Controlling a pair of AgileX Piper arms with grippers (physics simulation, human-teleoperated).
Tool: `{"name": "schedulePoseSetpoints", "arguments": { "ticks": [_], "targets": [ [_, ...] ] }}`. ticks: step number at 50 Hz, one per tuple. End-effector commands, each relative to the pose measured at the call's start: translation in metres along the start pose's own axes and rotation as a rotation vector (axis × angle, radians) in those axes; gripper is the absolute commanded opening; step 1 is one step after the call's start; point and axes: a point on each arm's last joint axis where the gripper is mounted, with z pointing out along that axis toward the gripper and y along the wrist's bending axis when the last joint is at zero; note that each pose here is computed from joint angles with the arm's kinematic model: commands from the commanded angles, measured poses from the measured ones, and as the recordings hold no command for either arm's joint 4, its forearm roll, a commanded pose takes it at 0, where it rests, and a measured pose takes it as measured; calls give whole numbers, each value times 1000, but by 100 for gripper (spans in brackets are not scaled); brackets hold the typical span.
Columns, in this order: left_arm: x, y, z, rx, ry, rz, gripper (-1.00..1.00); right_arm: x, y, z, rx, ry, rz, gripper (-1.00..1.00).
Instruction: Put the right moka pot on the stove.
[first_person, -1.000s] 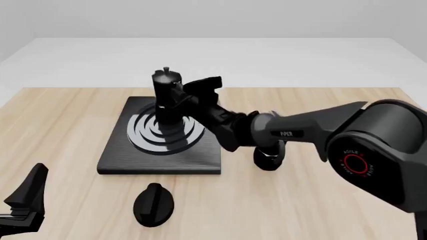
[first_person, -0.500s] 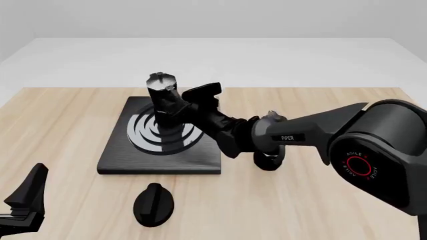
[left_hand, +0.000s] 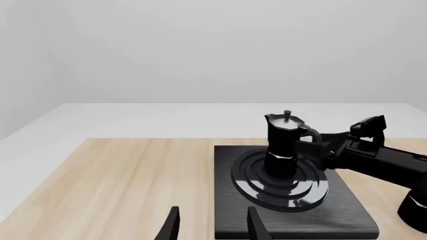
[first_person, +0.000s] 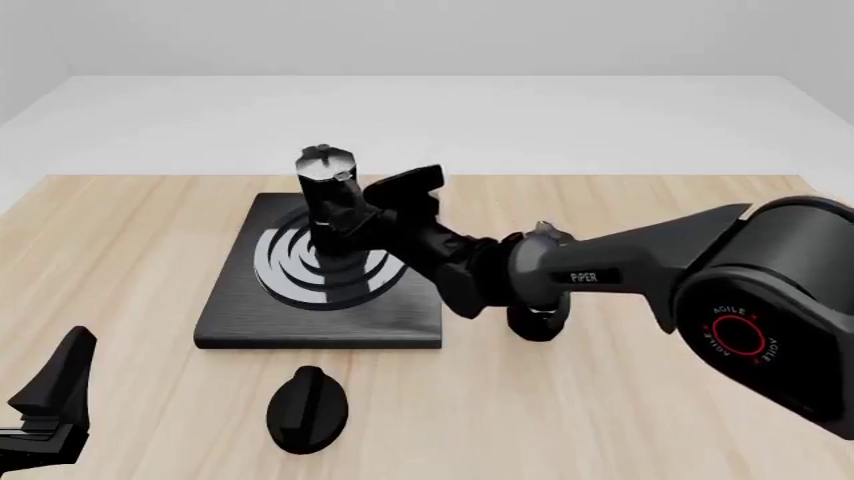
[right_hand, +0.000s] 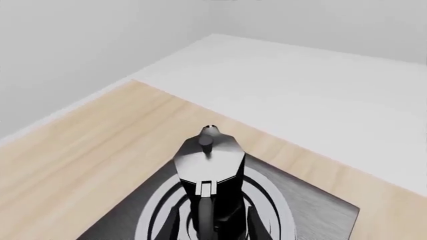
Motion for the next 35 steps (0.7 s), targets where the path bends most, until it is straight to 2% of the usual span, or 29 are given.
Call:
{"name": "schedulePoseSetpoints", "arguments": {
  "ticks": [1, 21, 35],
  "targets": [
    [0, 0, 0, 0, 0, 0, 100, -12, 4, -11, -5, -1, -26, 100],
    [0, 0, 0, 0, 0, 0, 100, -30, 4, -37, 0, 3, -48, 100],
    [0, 0, 0, 0, 0, 0, 100, -45, 12, -64, -17, -16, -55, 100]
  ]
}}
